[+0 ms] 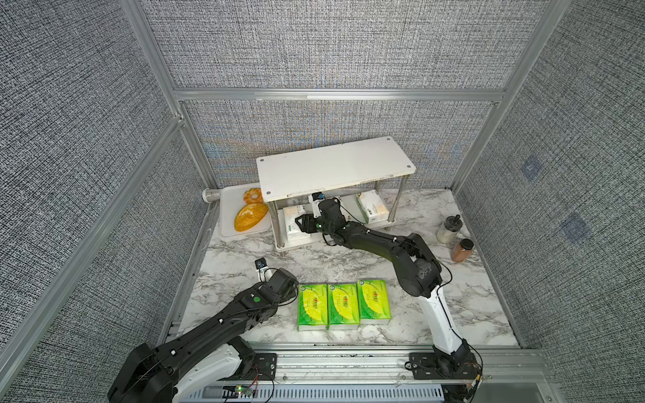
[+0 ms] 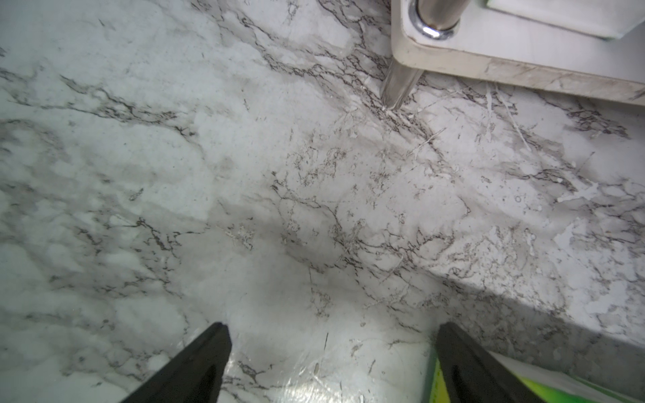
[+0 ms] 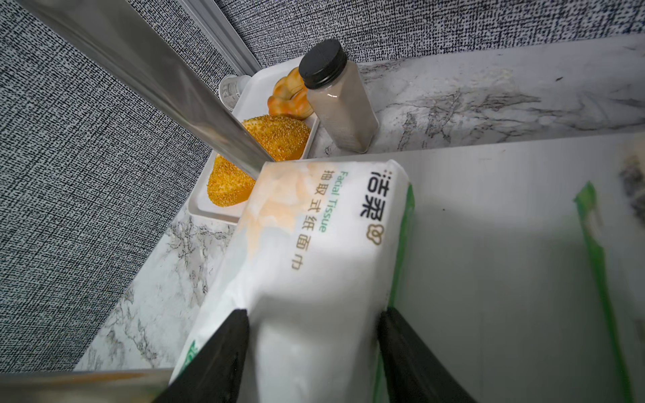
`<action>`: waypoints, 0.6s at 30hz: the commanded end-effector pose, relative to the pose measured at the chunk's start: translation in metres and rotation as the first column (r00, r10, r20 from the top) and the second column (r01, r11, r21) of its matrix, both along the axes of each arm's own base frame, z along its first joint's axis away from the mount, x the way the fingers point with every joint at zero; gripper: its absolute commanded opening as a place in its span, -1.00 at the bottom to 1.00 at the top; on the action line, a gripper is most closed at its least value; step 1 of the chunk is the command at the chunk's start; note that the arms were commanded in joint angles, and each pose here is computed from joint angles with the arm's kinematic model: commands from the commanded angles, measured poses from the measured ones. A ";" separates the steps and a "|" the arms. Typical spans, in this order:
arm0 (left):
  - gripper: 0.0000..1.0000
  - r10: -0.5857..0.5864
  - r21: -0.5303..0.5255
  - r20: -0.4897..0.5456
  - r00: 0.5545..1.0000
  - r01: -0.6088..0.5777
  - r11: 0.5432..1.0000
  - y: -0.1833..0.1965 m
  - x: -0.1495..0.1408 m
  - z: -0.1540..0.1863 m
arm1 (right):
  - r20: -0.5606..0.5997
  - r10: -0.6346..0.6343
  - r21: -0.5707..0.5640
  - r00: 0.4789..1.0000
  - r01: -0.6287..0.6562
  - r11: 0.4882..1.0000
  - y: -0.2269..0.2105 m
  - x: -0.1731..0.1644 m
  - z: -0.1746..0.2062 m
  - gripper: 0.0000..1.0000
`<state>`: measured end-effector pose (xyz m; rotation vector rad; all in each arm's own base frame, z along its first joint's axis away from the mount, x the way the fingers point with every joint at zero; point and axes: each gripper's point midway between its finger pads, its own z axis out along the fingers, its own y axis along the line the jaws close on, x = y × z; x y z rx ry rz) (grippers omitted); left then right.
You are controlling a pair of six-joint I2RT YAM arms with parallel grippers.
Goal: Place the tissue boxes on the shelf by color
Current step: Adjust the box of tissues on the shelf.
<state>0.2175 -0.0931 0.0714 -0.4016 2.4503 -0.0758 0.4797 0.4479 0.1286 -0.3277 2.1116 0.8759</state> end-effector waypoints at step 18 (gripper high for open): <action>0.94 -0.006 0.025 0.032 0.999 0.006 1.000 0.001 0.008 0.016 | 0.092 0.036 0.077 0.995 -0.044 0.996 -0.014 -0.018 0.063 0.40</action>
